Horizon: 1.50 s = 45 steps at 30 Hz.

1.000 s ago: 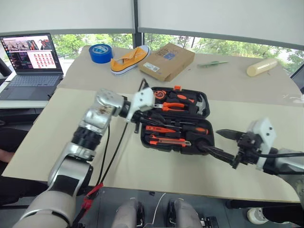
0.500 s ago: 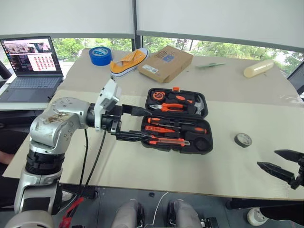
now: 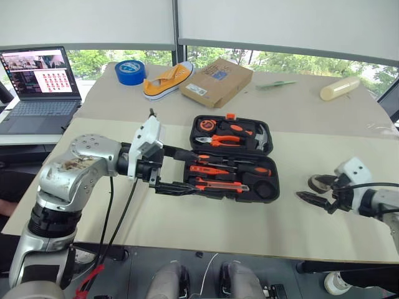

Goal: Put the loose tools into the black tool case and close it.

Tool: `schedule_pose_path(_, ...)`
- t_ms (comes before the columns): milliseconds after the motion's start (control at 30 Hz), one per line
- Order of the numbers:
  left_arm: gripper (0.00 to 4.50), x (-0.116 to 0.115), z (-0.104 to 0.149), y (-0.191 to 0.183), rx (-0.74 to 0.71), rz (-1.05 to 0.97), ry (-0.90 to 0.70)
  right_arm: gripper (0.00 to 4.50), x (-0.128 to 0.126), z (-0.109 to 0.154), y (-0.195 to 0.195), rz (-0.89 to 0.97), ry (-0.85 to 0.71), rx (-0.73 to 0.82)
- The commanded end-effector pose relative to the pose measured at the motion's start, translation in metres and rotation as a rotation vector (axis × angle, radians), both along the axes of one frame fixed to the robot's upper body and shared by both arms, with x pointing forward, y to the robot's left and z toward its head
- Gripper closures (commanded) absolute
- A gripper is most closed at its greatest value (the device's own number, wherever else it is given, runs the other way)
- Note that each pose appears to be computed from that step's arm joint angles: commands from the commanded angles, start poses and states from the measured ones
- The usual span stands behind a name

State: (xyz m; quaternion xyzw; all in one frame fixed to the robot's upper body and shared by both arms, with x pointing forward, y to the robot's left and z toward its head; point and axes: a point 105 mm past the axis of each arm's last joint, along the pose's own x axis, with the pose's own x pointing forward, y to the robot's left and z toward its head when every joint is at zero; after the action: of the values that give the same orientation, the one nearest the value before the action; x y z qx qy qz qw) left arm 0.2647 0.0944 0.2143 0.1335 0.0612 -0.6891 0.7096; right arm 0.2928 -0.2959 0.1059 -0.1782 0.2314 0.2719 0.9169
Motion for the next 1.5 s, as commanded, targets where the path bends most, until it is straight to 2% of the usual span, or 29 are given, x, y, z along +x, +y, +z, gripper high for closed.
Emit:
schedule_pose_path(33,0.00,-0.003,0.007,0.000,-0.003,-0.002,-0.061,1.07,0.007,0.000,-0.004,-0.017,-0.021,-0.017)
schedule_pose_path(367,0.00,0.000,0.010,-0.002,-0.004,-0.003,-0.084,4.46,0.008,-0.004,-0.019,-0.072,-0.017,-0.026)
schedule_pose_path(767,0.00,0.008,0.010,-0.003,-0.001,0.005,-0.092,4.46,0.003,0.028,-0.032,-0.102,-0.079,-0.021)
schedule_pose_path(900,0.00,0.009,0.010,-0.004,-0.003,0.004,-0.096,3.41,0.001,0.034,-0.033,-0.096,-0.083,-0.023)
schedule_pose_path(1033,0.00,0.010,0.010,-0.004,-0.004,0.006,-0.099,2.04,0.003,0.029,-0.038,-0.105,-0.079,-0.054)
schedule_pose_path(1267,0.00,0.010,0.011,-0.004,-0.004,0.009,-0.109,2.04,0.015,0.021,-0.034,-0.095,-0.082,-0.052)
schedule_pose_path(1500,0.00,0.010,0.011,0.000,0.005,0.026,-0.116,2.04,0.026,0.037,-0.019,-0.011,-0.133,-0.099)
